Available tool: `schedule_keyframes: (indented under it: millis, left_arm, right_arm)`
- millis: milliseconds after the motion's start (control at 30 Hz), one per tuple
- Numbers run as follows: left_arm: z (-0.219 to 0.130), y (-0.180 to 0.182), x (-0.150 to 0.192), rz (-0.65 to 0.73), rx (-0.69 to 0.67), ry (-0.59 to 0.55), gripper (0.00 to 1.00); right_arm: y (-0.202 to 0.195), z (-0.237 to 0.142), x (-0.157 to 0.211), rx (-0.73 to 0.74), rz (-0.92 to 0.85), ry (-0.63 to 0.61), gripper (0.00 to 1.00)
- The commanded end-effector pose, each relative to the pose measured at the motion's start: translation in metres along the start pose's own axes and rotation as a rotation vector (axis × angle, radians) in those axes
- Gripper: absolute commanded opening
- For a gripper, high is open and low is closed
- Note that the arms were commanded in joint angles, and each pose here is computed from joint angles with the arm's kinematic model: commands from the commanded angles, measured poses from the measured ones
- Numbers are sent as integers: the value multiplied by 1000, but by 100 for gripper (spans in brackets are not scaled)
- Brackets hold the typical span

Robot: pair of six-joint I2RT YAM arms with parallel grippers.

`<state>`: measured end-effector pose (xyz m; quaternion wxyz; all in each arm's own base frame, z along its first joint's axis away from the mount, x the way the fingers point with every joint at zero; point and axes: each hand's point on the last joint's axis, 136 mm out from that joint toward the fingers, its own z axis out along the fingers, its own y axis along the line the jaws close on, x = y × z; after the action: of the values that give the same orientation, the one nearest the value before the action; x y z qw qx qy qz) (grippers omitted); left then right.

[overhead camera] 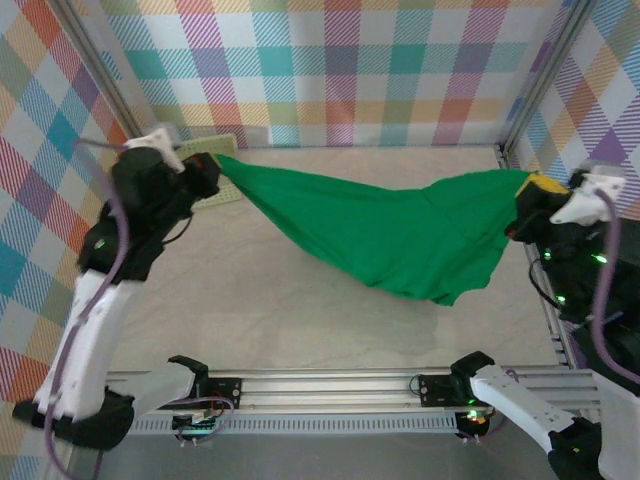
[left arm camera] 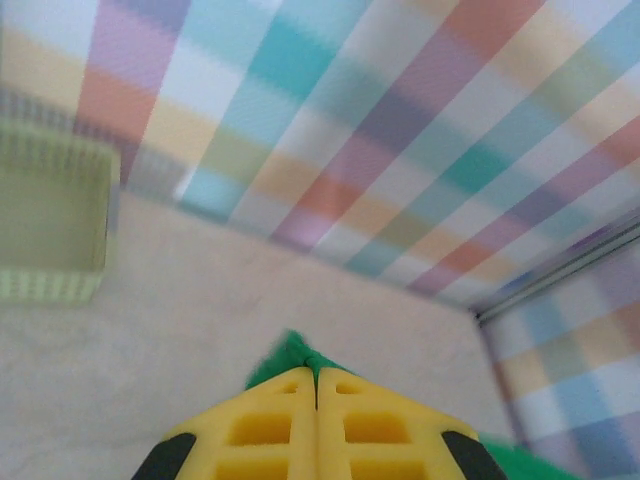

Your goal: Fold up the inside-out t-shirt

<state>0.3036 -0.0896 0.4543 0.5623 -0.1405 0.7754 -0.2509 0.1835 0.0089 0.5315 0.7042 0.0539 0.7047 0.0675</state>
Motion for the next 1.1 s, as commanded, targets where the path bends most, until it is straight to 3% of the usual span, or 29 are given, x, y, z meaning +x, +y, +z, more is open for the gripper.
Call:
schedule_keyframes:
  millis: [0,200,367,533,667,867,967,1033,1067]
  left_arm:
    - [-24,12,1,31,-58,-1,0]
    - [-54,-9,-7,17,70,-23,0]
    - [-39,-12,7,26,89,42,0]
    - [33,22,49,62,-100,210,0]
    - [99,57,97,85,-263,369,0]
    - [173,104,142,128,-479,475,1]
    - [203,121,151,160,-563,488,26]
    - [216,130,155,186,-618,511,45]
    - [221,134,156,203,-647,525,56]
  right_arm:
    - [0,-28,-47,-50,-2,-149,0]
    - [16,-55,-72,-193,17,-221,0]
    - [14,-48,-69,-164,7,-208,0]
    - [13,23,-29,7,-107,-84,0]
    - [31,93,21,47,-199,55,0]
    - [28,192,110,105,-191,302,0]
    - [13,239,156,129,-128,416,0]
    - [11,267,185,110,-95,497,17]
    - [5,279,199,129,-81,550,35]
